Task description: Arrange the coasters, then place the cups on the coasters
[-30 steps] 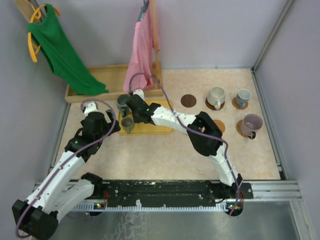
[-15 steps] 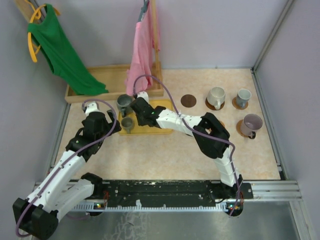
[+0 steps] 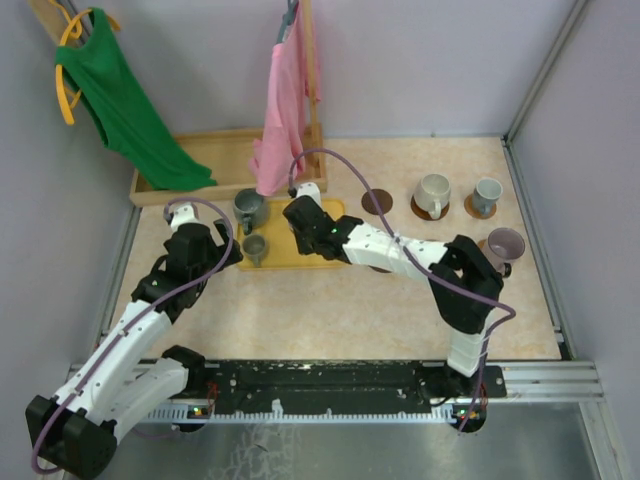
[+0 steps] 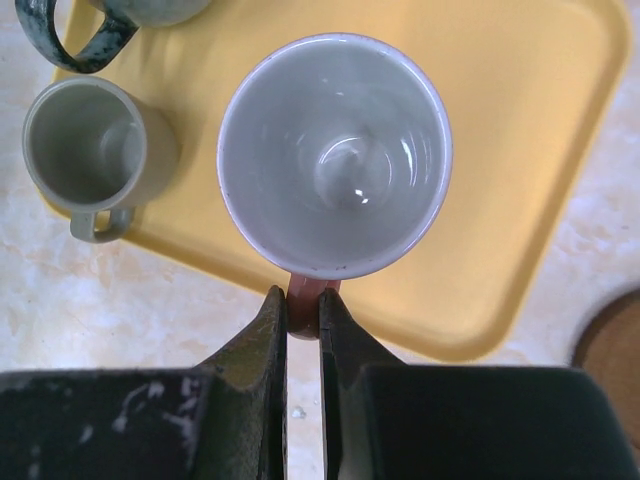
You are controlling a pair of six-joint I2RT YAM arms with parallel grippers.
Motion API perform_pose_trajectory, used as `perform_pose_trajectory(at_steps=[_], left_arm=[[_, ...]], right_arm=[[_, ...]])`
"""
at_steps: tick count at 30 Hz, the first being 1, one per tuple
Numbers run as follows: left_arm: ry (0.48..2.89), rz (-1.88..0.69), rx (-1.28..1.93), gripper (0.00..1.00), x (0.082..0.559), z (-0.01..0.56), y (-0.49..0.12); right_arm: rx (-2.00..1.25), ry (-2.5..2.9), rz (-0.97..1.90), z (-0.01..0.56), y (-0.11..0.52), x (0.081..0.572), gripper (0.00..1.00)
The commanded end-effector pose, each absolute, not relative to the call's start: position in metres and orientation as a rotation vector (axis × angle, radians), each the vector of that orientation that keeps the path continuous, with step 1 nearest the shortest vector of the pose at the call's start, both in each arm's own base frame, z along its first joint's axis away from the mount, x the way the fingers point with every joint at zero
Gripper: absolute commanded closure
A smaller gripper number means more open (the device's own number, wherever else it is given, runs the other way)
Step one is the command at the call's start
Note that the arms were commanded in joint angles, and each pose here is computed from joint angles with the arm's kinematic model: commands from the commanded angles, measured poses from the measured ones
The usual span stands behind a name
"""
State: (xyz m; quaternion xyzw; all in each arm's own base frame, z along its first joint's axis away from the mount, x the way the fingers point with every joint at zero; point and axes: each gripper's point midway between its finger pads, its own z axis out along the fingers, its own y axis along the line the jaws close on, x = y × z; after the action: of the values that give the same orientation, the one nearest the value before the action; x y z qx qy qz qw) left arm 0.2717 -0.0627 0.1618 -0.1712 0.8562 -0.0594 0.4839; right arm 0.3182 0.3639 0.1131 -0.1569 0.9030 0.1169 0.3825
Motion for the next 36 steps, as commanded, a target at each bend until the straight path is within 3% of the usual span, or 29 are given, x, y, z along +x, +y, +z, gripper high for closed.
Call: perform_pose_trajectory(at_steps=[1, 22, 36], left_arm=[[2.063, -0.158, -0.422, 0.0, 0.277, 0.166, -0.064], [2.092, -0.197, -0.343, 0.0, 0.294, 0.158, -0.081], [2.108, -0.268, -0.281, 0.0, 0.303, 0.158, -0.098]], right_arm=[[-0.276, 2.118, 0.368, 0.184, 0.351, 0.336, 1.0], [-0.07, 2.024, 0.225, 0.199, 0.167, 0.303, 1.0], [0.005, 2.042, 0.178, 0.171, 0.104, 0.288, 1.0]])
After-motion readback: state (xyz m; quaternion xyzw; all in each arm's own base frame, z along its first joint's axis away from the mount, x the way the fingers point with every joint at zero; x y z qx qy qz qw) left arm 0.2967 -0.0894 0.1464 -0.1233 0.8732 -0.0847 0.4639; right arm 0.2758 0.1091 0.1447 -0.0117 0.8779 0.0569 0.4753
